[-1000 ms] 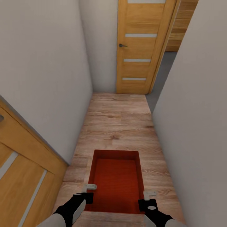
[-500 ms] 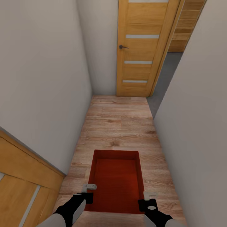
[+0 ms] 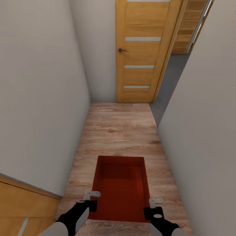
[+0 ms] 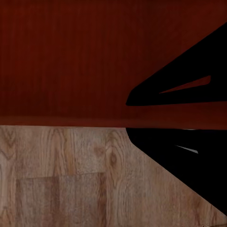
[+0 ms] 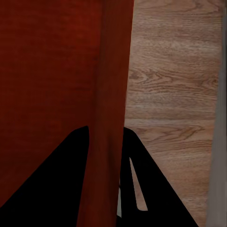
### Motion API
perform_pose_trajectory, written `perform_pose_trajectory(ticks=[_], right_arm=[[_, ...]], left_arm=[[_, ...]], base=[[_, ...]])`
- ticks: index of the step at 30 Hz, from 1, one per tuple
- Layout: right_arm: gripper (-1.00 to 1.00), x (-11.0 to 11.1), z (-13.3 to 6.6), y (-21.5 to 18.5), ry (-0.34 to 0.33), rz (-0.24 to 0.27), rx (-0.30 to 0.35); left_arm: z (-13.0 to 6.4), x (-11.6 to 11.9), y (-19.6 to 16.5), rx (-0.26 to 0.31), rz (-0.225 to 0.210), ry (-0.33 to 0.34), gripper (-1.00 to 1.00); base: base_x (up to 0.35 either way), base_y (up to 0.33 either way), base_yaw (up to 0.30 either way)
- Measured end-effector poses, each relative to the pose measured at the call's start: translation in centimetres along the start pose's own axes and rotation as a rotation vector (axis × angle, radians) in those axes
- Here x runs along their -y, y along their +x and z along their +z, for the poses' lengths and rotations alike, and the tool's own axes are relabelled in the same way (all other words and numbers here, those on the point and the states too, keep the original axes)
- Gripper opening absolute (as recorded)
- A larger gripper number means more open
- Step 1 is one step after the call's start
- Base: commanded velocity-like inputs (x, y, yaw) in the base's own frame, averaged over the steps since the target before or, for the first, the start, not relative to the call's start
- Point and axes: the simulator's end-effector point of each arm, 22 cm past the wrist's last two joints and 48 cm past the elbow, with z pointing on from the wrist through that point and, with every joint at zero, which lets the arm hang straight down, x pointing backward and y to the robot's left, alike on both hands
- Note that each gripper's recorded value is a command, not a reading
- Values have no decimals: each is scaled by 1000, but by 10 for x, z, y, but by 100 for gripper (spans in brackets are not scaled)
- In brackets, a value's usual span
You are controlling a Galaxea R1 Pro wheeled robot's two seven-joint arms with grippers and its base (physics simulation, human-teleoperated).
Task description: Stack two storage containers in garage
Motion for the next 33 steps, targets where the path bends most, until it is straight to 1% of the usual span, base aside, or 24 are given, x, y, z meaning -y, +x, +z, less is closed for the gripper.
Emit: perform_pose_trajectory(ticks=[6,33], right_arm=[[-100,0,0,0,0,0,0],[-100,0,0,0,0,-1,0]], left_arm=[[0,0,0,0,0,0,-100],[0,0,0,0,0,0,-100]], base=[[334,0,-75],[334,0,-1]])
